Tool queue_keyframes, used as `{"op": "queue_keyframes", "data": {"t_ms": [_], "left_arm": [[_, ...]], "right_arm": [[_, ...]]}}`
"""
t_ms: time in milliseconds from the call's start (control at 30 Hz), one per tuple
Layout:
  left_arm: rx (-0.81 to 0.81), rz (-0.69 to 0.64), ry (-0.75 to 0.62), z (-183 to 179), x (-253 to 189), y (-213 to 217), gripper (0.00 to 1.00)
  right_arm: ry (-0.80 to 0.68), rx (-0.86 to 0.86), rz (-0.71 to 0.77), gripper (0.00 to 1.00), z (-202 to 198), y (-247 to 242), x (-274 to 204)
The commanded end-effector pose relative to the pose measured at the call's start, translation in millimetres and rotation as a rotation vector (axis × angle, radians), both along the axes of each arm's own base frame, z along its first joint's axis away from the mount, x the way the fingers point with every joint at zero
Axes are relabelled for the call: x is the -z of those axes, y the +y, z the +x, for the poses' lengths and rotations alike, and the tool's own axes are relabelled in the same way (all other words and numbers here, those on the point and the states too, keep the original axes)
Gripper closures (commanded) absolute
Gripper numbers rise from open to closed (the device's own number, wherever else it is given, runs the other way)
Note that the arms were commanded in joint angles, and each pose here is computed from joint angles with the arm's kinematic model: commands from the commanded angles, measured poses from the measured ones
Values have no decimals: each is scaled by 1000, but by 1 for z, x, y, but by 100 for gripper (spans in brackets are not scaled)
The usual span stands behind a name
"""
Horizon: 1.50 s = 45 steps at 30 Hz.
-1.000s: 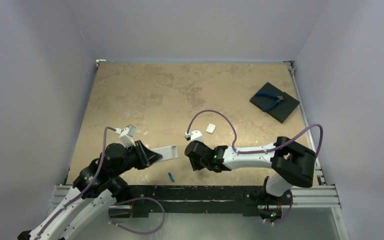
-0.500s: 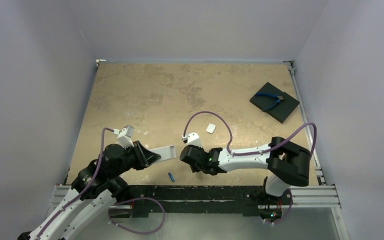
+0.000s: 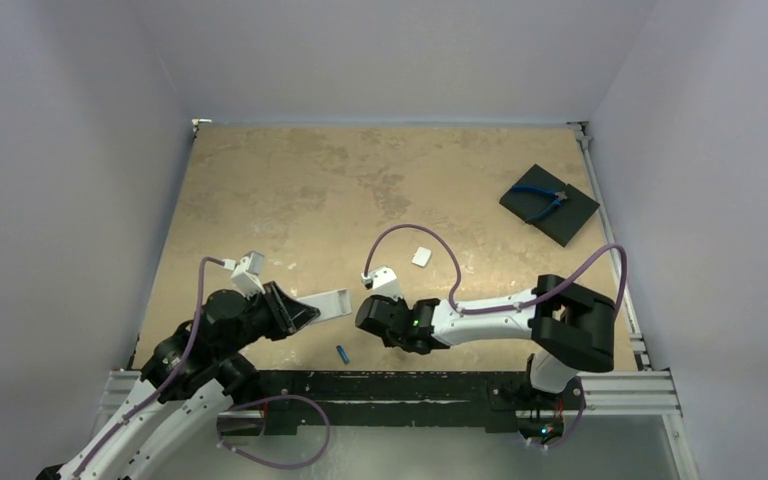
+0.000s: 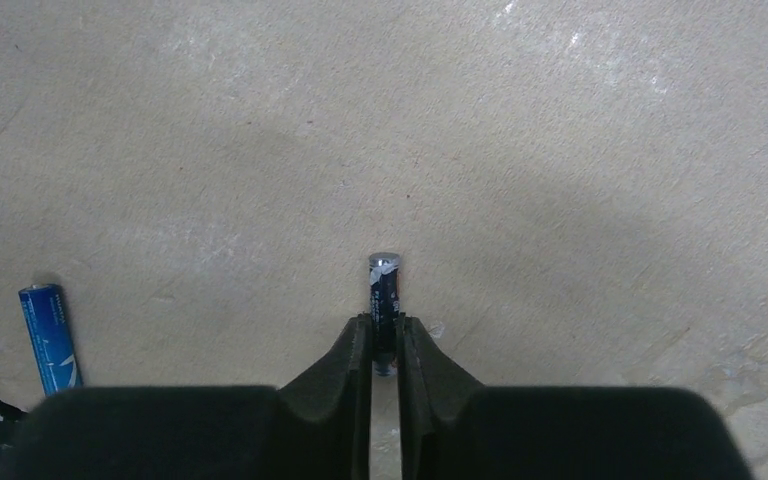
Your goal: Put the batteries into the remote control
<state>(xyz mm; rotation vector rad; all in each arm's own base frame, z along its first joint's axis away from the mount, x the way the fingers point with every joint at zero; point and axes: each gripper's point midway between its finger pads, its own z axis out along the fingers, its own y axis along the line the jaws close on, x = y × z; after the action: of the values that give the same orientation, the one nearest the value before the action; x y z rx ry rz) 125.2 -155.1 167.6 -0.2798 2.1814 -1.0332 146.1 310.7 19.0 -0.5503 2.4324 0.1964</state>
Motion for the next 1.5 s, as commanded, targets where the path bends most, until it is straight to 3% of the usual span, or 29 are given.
{"op": "queue_keyframes", "data": {"t_ms": [0,100,633,1167,1467], "left_arm": [[-30,-56,-46,3,-25,2,100],[-34,-69,-39,3,-24,1,100],[-61,-249,75,20,1,-30,100],[-85,-347,179,53,43,-68,100],[-98,-325,194,66,56,-83,100]], "right_arm": [[16,20,-65,89,-6,-13,7],[16,18,-40,100,-7,-13,3],[-21,12,125,100,-12,-26,-56],[-39,-23,236,100,-20,-39,-91],[-45,-36,262,100,-20,-37,-92]]}}
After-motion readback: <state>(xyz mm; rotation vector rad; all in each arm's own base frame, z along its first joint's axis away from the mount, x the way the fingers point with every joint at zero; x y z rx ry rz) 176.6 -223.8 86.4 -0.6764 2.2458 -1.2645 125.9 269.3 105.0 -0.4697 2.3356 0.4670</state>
